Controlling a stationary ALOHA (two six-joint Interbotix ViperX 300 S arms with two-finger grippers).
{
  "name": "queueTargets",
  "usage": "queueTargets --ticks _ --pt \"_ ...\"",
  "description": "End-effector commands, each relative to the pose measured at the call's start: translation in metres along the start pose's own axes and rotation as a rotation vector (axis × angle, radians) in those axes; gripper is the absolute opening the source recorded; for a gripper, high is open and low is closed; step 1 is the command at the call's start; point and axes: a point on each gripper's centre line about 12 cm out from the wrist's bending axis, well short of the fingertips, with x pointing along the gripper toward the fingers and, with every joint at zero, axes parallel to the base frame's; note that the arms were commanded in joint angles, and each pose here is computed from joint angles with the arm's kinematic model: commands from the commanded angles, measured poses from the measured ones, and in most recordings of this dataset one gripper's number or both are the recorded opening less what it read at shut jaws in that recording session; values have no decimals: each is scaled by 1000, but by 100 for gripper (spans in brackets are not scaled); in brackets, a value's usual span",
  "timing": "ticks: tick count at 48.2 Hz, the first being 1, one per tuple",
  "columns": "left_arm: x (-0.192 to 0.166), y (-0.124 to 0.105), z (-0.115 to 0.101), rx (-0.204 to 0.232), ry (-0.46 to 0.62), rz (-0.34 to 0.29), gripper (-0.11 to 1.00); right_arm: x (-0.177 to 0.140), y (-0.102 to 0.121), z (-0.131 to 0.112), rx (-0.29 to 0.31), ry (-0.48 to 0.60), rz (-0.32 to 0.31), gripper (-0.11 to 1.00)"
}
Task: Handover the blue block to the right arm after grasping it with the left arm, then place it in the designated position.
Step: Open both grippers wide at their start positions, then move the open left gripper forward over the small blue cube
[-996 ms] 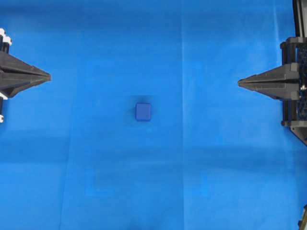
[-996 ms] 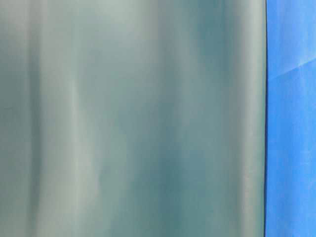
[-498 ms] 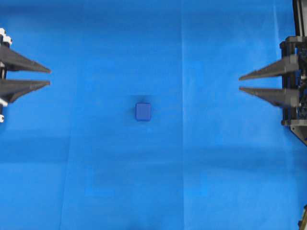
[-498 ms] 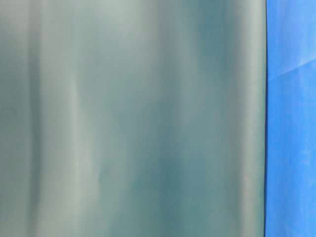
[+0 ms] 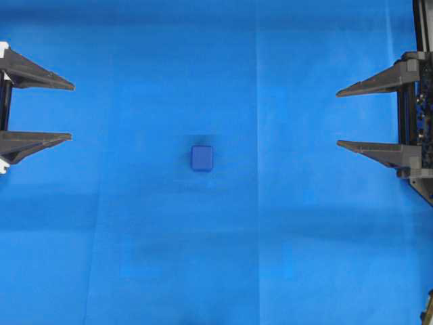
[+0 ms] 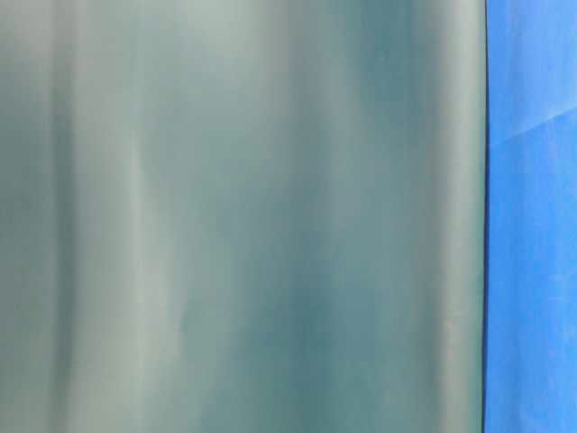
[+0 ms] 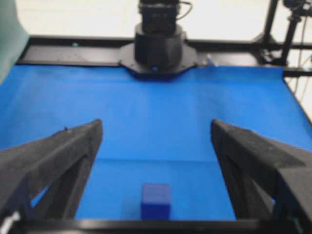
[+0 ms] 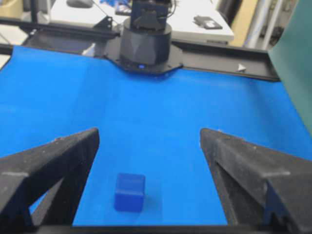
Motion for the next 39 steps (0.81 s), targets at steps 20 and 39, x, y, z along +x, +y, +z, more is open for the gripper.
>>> queueTargets --ticks 20,39 --pt "64 1 5 11 -35 3 93 3 0 11 5 -28 -1 97" --pt "137 2 0 11 15 4 93 3 0 10 5 -25 -1 97"
